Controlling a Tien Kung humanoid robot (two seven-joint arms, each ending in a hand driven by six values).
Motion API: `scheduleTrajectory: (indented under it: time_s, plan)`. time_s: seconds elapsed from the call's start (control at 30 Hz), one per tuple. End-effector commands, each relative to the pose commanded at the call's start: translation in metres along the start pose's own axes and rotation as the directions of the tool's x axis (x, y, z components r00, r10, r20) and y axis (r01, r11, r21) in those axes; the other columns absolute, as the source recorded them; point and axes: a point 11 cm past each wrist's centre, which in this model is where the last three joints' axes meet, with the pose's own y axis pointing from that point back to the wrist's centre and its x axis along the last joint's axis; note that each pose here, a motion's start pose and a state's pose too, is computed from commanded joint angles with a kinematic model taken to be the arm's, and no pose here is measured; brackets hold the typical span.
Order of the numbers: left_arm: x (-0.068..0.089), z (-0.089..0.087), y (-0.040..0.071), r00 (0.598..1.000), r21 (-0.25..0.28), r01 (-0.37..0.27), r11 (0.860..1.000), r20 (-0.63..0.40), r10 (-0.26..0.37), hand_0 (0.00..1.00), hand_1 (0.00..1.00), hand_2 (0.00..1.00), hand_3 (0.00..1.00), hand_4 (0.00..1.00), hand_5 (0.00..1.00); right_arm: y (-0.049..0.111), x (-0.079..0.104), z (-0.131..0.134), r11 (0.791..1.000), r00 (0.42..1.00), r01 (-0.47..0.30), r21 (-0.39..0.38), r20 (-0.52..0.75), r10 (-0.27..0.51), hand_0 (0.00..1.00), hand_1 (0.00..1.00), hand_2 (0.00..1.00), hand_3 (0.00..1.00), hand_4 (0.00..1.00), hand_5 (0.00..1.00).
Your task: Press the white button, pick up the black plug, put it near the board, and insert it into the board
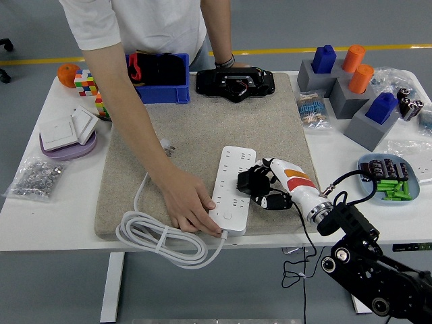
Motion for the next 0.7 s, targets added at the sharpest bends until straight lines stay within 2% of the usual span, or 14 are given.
scheduleTrajectory:
  time_s: [0.2,0.23,0.7]
  plan:
    - [-0.0002,-0.0002,-0.0001,1.000,0.001,0.000,1.000,0.000,0.000,0.706,0.664,0.587,0.682,0.638,0.294,0.0000,-0.0001,0.0000,1.000,1.000,0.002,0.002,0.004,-0.002,0.484,0.639,0.649,0.626,0.842,0.002]
    - [-0.0002,0.0003,0.0000,1.000,0.000,0.000,1.000,0.000,0.000,0.707,0.663,0.587,0.681,0.638,0.293,-0.0003,0.0001,-0.0006,1.000,1.000,0.001,0.004,0.006,-0.001,0.500,0.674,0.681,0.645,0.858,0.007]
    - [-0.0002,0.0006,0.0001,1.000,-0.001,0.001,1.000,-0.002,-0.001,0.707,0.663,0.587,0.681,0.638,0.293,-0.0007,0.0011,-0.0022,1.000,1.000,-0.004,0.013,0.016,0.004,0.508,0.686,0.693,0.656,0.856,0.002]
